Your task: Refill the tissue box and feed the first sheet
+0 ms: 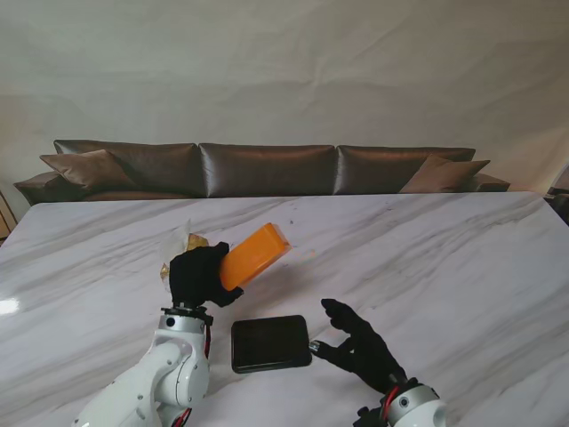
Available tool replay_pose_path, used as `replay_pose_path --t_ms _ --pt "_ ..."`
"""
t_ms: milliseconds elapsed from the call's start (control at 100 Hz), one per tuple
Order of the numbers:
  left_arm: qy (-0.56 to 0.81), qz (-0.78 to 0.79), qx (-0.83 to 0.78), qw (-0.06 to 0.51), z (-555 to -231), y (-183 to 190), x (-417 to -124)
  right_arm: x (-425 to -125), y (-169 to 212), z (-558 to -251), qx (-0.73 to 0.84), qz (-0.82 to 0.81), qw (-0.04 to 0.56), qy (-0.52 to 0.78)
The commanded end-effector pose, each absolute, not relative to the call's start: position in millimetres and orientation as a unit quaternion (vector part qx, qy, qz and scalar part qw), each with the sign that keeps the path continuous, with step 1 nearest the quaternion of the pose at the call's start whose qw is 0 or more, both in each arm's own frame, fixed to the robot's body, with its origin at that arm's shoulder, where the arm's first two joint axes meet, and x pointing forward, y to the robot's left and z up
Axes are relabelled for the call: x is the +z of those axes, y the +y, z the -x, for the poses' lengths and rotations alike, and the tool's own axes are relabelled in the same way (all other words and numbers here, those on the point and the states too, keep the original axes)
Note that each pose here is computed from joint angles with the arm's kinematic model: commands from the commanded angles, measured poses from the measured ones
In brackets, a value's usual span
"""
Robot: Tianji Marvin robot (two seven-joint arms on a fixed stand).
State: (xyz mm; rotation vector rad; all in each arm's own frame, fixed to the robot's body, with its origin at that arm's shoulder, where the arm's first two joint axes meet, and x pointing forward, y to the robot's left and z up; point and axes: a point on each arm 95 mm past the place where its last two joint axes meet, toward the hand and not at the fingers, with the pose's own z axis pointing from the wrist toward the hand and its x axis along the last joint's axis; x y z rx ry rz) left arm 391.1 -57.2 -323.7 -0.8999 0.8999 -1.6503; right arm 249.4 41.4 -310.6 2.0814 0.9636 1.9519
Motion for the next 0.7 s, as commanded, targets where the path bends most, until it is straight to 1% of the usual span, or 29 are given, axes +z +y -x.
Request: replay_pose_path --t_ms 0,130,420,690 --pt "0.384 0.364 -0.679 0.509 -404.9 -53.1 -317.7 -311.9 39.2 -246.5 0.645 -0.691 0.063 0.321" --pt "0.406 0.352 -0.677 0.503 -425.0 -55.1 -322.6 -313.2 33.8 -245.0 0.644 -0.692 0.066 0.319" --pt "0.43 0.33 -0.704 0.458 -462.8 -65.5 -339.9 -313.3 26.9 -243.2 0.644 -0.693 0.074 0.316" --pt "0.476 0.307 -0.695 0.443 -473.8 -68.8 -348.3 -312.3 26.2 -242.4 0.646 -0.69 0.084 0.315"
